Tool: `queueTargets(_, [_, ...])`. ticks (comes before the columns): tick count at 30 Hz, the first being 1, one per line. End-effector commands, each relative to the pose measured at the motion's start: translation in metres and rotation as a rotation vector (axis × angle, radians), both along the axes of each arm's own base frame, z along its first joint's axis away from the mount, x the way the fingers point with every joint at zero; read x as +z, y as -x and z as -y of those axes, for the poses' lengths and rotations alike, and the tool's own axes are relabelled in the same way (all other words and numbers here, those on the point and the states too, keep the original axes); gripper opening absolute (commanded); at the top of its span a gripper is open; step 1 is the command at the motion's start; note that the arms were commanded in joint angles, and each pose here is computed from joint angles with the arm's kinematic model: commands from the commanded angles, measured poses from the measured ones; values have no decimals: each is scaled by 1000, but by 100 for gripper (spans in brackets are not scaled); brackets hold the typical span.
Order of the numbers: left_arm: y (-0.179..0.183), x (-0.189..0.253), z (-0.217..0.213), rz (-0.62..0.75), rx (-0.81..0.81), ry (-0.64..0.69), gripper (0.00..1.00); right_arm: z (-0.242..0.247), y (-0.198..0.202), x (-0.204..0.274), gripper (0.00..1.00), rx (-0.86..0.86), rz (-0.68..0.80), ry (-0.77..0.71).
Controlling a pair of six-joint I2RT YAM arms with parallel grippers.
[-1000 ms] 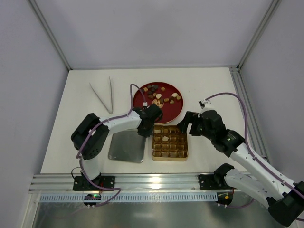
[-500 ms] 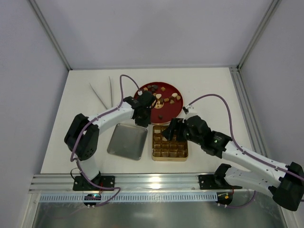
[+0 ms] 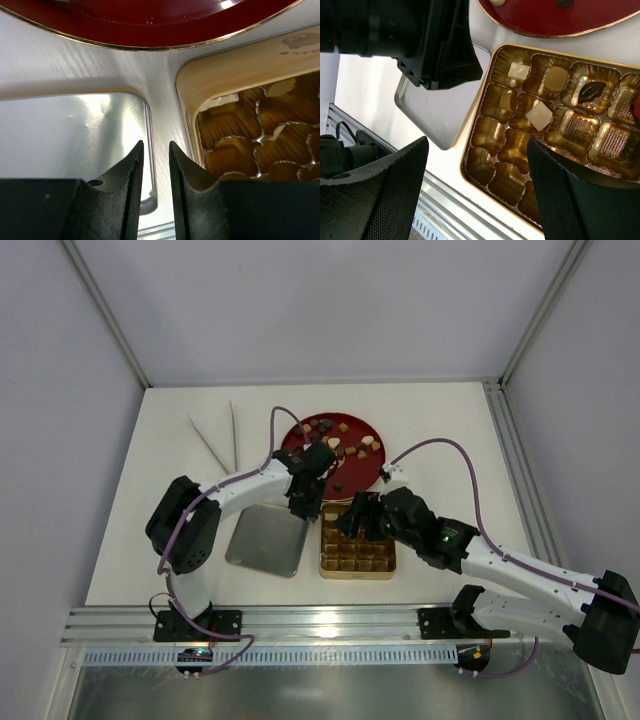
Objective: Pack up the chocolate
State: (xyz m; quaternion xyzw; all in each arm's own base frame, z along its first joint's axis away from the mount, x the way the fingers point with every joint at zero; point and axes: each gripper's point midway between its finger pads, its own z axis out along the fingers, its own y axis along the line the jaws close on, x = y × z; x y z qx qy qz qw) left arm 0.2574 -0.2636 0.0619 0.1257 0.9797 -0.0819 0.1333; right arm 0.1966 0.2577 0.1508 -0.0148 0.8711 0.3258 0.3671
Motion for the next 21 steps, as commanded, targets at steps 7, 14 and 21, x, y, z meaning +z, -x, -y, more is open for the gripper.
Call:
queueTargets(7, [6,-33,-8,-44,-81,-101,23,-2,-12,26,80,-42,60,-41])
queueTargets(14, [9,-52,-11,-67,-114,-126,14,-6,-11,22,80,-31,50,-43])
queueTargets(21, [0,-34,-7,-53,-60,-76,0,-10,-10,21,80,-23,46,-53])
